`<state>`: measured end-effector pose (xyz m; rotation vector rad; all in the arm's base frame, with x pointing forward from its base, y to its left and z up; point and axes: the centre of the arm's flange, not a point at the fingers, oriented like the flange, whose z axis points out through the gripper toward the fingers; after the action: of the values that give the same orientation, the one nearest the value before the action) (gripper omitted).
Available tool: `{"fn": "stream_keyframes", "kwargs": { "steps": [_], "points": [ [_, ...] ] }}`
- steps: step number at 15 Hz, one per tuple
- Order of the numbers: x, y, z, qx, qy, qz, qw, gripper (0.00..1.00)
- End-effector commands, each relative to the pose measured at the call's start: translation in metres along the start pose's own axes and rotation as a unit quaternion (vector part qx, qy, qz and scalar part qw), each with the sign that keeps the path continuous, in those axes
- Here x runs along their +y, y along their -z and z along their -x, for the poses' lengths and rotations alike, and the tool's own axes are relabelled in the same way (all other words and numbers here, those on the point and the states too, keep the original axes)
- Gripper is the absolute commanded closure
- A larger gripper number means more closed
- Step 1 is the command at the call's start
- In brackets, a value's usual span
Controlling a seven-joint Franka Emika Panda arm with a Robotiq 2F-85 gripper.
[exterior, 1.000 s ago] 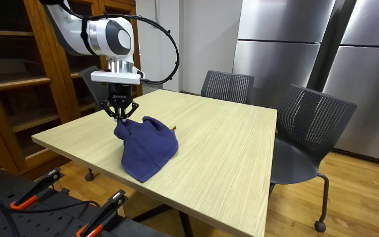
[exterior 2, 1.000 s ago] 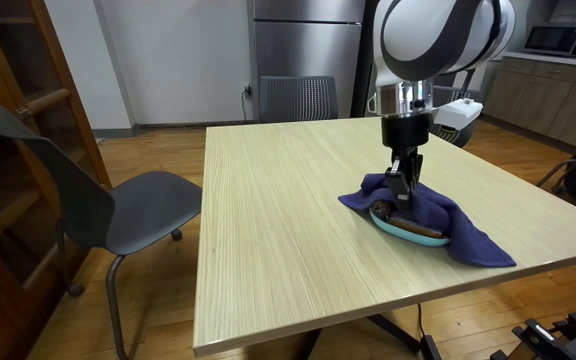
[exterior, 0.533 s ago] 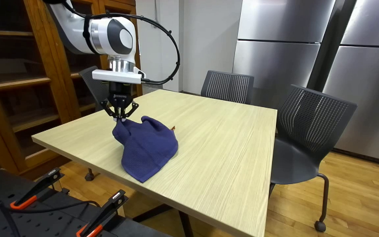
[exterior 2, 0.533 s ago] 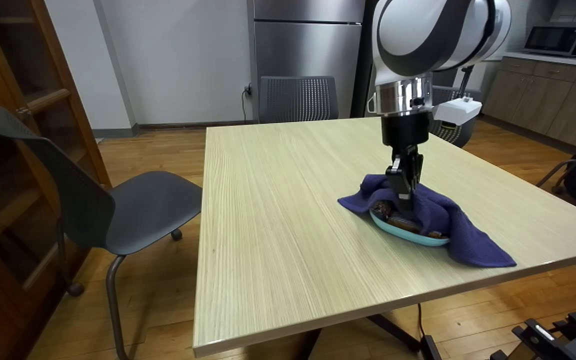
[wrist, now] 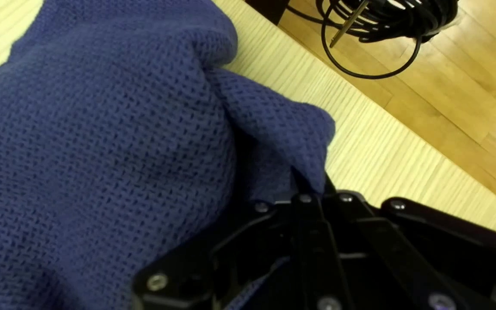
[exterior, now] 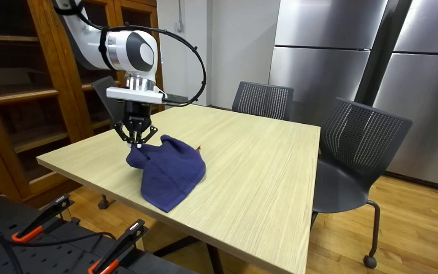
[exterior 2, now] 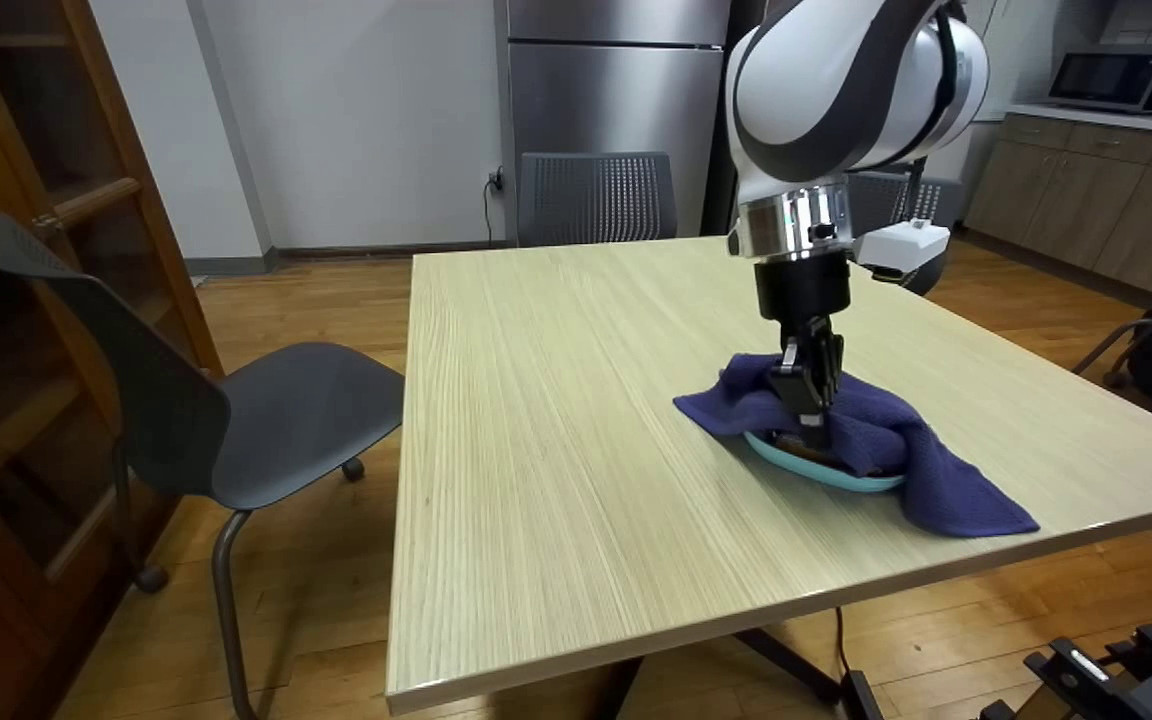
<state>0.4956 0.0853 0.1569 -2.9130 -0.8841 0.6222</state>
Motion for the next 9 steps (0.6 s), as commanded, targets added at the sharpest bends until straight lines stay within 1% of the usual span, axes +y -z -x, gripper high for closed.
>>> {"fn": "stream_keyframes", "kwargs": {
  "steps": [1,4,9],
  "points": [
    [-0.005,0.004,-0.007,-0.022,0.012,-0.011,0.9996,0.99],
    [-0.007,-0.005,-0.011,-0.038,0.011,-0.015,0.9991,0.99],
    [-0.01,-0.017,-0.02,-0.054,0.012,-0.02,0.9983,0.99]
  ]
}}
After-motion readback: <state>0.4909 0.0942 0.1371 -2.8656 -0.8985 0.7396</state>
